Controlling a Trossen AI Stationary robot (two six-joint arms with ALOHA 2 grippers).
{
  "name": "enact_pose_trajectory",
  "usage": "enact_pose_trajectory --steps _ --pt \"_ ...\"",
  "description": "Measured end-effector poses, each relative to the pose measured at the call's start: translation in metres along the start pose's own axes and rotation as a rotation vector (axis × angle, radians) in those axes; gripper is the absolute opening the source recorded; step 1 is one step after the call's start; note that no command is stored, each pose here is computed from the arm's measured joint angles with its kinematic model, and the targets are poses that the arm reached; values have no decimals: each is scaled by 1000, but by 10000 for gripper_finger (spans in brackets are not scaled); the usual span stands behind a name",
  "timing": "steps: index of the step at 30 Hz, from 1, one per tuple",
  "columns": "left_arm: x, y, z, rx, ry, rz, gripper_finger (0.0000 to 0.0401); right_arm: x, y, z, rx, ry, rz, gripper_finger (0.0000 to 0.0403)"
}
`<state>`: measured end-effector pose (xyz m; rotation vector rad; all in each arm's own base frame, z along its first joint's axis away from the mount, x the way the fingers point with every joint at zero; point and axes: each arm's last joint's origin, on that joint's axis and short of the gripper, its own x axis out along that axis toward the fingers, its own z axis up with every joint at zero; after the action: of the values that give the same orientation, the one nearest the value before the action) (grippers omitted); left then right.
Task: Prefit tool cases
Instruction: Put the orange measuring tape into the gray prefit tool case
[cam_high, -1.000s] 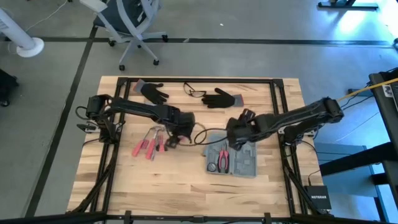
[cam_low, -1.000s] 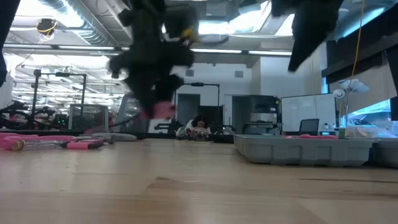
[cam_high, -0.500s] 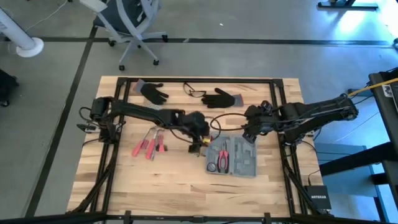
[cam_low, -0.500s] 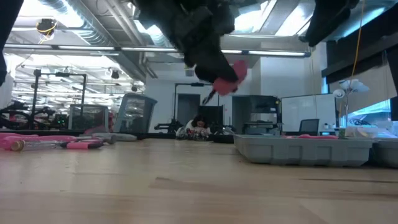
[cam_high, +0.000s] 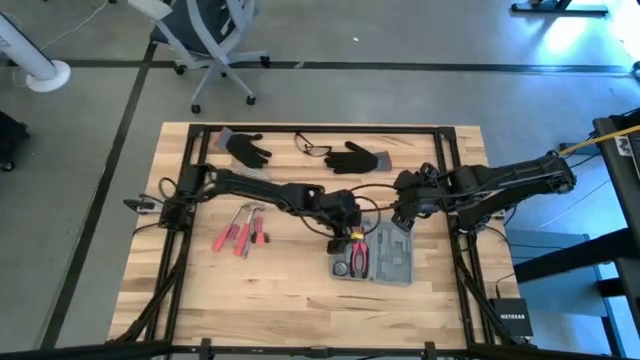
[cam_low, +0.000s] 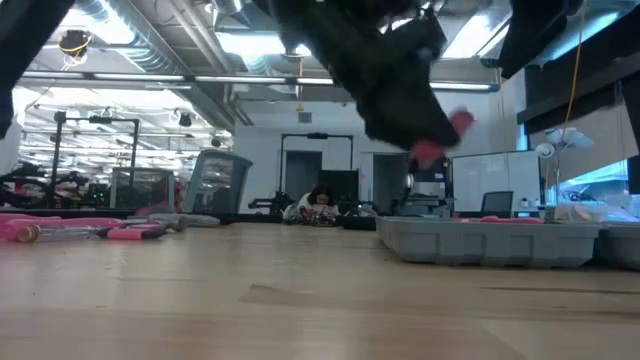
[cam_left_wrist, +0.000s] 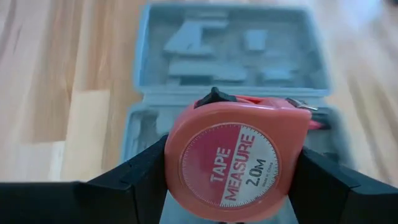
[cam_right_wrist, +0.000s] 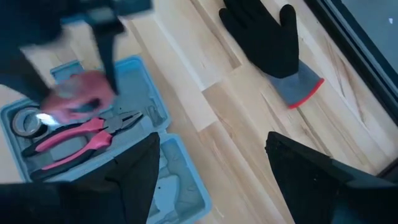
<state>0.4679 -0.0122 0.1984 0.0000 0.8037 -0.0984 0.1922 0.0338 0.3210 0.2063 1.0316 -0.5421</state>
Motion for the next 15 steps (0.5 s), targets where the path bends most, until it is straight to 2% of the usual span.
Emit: enact_pose_trajectory --steps 7,15 --pt "17 15 -18 -36 173 130 253 0 0 0 0 -1 1 282" --pt "12 18 -28 59 284 123 253 0 0 0 0 -1 0 282"
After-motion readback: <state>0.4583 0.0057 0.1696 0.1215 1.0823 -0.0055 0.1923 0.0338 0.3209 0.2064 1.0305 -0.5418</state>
